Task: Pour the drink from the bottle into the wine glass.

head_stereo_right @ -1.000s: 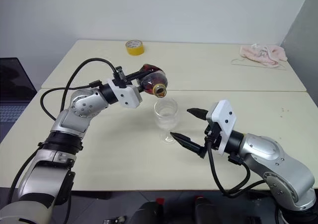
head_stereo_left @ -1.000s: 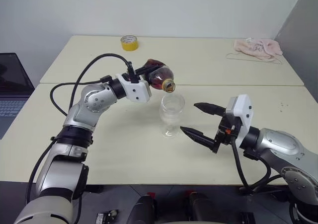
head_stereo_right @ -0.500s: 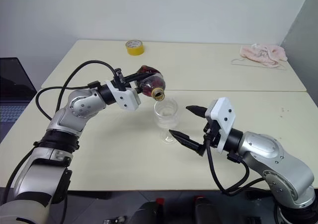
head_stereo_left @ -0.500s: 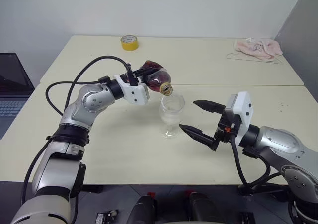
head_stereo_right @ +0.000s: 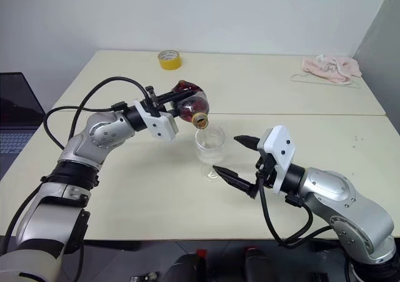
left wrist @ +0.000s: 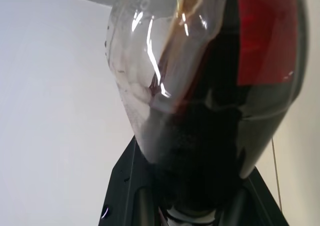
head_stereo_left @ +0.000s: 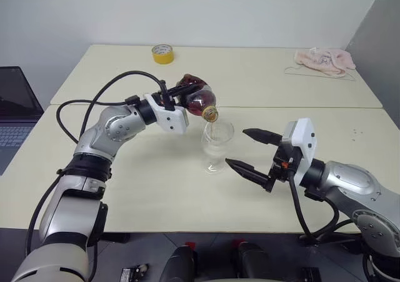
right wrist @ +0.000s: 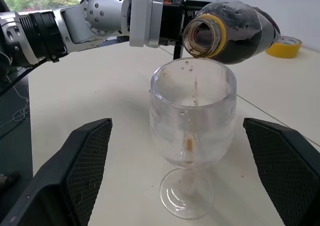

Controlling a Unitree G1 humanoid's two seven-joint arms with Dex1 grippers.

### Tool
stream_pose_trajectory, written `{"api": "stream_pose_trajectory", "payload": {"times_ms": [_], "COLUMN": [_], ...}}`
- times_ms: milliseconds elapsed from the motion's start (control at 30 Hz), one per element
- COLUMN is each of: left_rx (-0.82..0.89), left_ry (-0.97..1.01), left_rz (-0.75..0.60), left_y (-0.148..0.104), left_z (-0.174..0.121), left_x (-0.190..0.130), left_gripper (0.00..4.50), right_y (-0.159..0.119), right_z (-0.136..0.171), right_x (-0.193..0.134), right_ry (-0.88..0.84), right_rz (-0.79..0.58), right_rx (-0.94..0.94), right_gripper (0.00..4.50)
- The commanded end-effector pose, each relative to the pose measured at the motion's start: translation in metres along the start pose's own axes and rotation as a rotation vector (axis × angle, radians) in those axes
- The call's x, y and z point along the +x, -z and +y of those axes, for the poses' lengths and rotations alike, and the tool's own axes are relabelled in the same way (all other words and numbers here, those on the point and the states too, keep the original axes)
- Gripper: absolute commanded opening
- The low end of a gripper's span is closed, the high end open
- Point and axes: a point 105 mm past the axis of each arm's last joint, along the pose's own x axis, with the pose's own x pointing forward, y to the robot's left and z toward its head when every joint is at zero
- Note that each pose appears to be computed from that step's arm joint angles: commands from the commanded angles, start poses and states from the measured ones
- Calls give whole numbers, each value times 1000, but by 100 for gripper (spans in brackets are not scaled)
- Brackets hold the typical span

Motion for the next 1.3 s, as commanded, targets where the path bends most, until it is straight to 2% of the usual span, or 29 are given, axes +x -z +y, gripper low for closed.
{"api": "stream_pose_trajectory", "payload": {"times_ms": [33, 1300], "left_rx": [54, 121], "left_ry": [-64, -90], "left_rz": [-37, -53], "left_y": [-7, -6], "left_z": [22, 31], "left_x": [1, 3], "left_gripper": [74, 72], "right_y": [-14, -15], "right_z": [4, 8], "right_x": [-3, -1], "right_ry": [-7, -26], "right_rz": [-54, -59], "right_rx": [-53, -39], "right_gripper": [450, 450]}}
